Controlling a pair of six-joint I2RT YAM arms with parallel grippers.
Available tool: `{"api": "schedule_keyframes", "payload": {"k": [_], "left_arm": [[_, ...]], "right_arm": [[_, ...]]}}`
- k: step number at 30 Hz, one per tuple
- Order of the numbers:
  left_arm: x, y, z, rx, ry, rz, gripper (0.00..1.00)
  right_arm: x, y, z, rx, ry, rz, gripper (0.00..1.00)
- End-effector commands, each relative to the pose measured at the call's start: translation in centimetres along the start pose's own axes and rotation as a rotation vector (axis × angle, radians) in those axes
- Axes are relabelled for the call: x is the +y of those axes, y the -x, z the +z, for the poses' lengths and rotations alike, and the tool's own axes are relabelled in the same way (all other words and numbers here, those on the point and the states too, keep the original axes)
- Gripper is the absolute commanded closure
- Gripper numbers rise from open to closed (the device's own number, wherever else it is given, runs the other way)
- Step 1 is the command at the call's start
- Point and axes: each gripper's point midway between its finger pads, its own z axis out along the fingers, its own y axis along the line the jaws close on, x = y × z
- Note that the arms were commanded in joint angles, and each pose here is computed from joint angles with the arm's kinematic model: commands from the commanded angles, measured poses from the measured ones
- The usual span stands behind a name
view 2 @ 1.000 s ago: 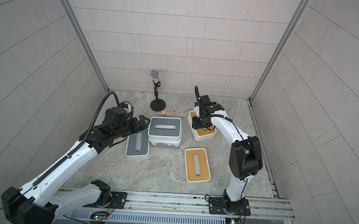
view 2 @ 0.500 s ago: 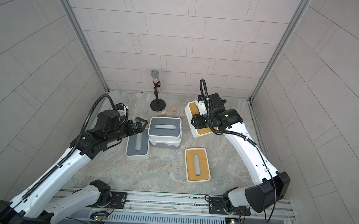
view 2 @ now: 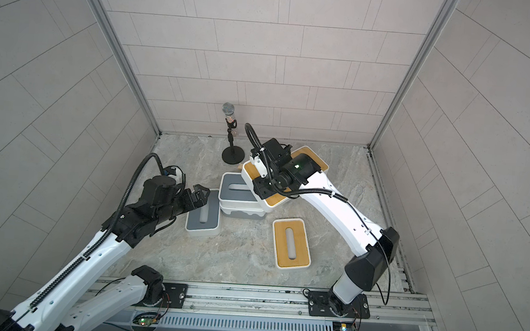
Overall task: Stack the tissue boxes
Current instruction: Pick up the tissue box from the center of the board, then place the tissue box at the tissue box.
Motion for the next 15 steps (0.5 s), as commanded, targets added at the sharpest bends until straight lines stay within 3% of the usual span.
{"api": "schedule_keyframes", "payload": {"k": [1, 15], "left_arm": [[1.3, 0.2, -0.3, -0.035, 0.041, -0.035, 0.0], [1.7, -0.5, 0.4, -0.023, 0.047, -0.053, 0.0]], "right_arm": [[0.7, 1.4, -0.4, -0.027, -0.035, -0.069, 0.64], [2.8, 3.5, 4.6, 0.035, -0.055, -0.153, 0.64]]}}
